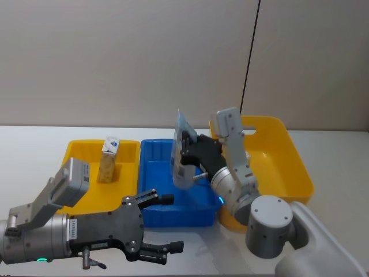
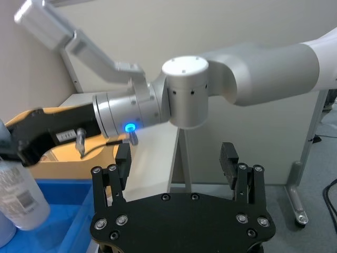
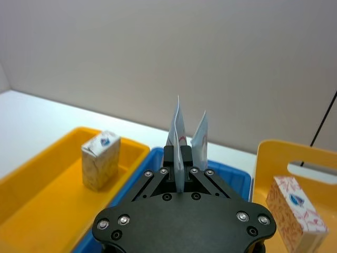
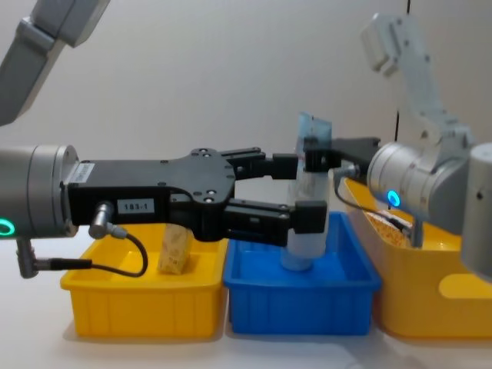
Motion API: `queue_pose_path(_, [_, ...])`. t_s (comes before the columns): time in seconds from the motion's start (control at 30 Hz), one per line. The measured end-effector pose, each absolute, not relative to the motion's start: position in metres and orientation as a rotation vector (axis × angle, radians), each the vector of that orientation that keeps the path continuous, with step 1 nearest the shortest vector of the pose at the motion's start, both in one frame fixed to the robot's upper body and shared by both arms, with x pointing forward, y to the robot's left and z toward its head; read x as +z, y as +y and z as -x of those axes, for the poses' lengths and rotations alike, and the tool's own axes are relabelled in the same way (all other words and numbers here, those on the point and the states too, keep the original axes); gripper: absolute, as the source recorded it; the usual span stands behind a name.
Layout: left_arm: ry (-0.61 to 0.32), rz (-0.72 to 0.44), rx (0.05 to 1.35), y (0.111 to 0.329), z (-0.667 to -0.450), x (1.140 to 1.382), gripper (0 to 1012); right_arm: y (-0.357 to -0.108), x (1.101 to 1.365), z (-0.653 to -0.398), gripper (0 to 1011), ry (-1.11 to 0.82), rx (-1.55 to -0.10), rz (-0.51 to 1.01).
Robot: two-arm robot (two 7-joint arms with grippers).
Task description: Bimanual collaborative sorting of washing and personal care products
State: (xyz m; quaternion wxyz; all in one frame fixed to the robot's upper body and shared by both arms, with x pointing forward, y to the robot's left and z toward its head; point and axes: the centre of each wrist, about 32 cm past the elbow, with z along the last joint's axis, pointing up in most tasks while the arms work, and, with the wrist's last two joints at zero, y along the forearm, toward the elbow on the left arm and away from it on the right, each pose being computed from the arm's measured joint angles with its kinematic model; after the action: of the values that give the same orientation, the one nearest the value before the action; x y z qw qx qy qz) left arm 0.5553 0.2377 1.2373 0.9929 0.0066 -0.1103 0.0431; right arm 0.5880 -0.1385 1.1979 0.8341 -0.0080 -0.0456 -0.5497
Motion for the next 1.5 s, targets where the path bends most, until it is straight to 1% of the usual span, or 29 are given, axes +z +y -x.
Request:
queue_pose_path(0.23, [-0.221,-0.013,0.086,0.238,-0.555,1.237,1001,-0.149,1.221,-0.584,49,-0.129,-1.148,-0.066])
queue_pose_path(0.3, [-0.221,-0.013,0.086,0.238,-0.555,1.237,1001,-0.151,1.223,-0.583,41,-0.134,-1.148,-0.073])
queue_pose_path(0.5, [-0.221,-0.013,0.086,0.238,-0.555,1.237,1001,-0.167,1.237,-0.581,35,-0.17,-1.169,-0.112])
queue_pose_path(0.63, [-0.221,-0.013,0.086,0.238,-0.555,1.237,1001,-0.176,1.241,-0.58,35,-0.184,-1.184,-0.121])
queue_pose_path(0.73, [-0.221,-0.013,0.086,0.238,-0.555,1.237,1001,-0.187,1.245,-0.578,35,-0.201,-1.205,-0.123])
queue_pose_path(1.07, [-0.221,-0.013,0.086,0.238,-0.555,1.237,1001,-0.213,1.248,-0.575,25,-0.238,-1.252,-0.089])
queue_pose_path(1.5, [-0.221,-0.013,0.086,0.238,-0.555,1.237,1001,-0.241,1.242,-0.572,16,-0.293,-1.289,0.018])
